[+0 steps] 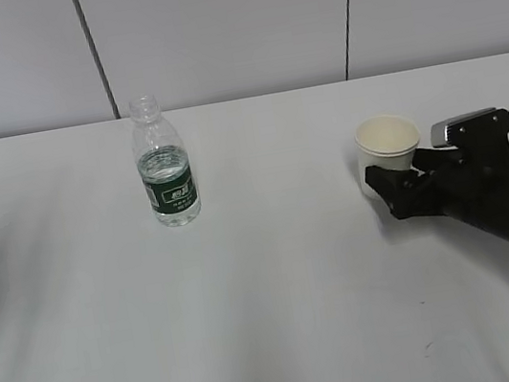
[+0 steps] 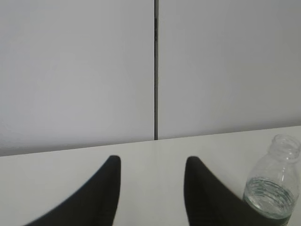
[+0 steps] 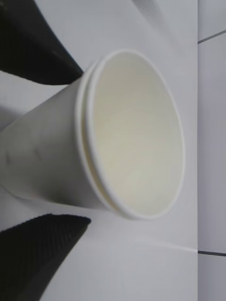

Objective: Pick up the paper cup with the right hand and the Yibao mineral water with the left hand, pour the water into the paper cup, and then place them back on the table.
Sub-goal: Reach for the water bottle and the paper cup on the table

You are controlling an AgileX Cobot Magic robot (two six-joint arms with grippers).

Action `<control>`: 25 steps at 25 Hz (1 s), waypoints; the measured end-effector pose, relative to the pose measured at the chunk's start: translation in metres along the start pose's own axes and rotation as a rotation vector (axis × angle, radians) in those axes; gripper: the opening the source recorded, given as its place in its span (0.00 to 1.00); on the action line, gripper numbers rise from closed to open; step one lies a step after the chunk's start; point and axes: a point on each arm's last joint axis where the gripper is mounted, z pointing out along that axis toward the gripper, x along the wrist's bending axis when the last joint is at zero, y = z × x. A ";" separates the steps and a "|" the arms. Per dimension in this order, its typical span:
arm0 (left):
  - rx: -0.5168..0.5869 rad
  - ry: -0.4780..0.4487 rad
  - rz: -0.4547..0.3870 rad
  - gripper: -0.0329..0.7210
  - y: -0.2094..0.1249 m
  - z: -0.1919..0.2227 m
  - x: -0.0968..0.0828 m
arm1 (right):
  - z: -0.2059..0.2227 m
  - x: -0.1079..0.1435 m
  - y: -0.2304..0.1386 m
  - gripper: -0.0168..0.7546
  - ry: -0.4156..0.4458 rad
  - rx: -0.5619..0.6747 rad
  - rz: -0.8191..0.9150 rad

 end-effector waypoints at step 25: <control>0.004 -0.005 0.008 0.40 0.000 0.000 0.000 | 0.032 0.005 -0.001 0.85 0.032 -0.043 -0.012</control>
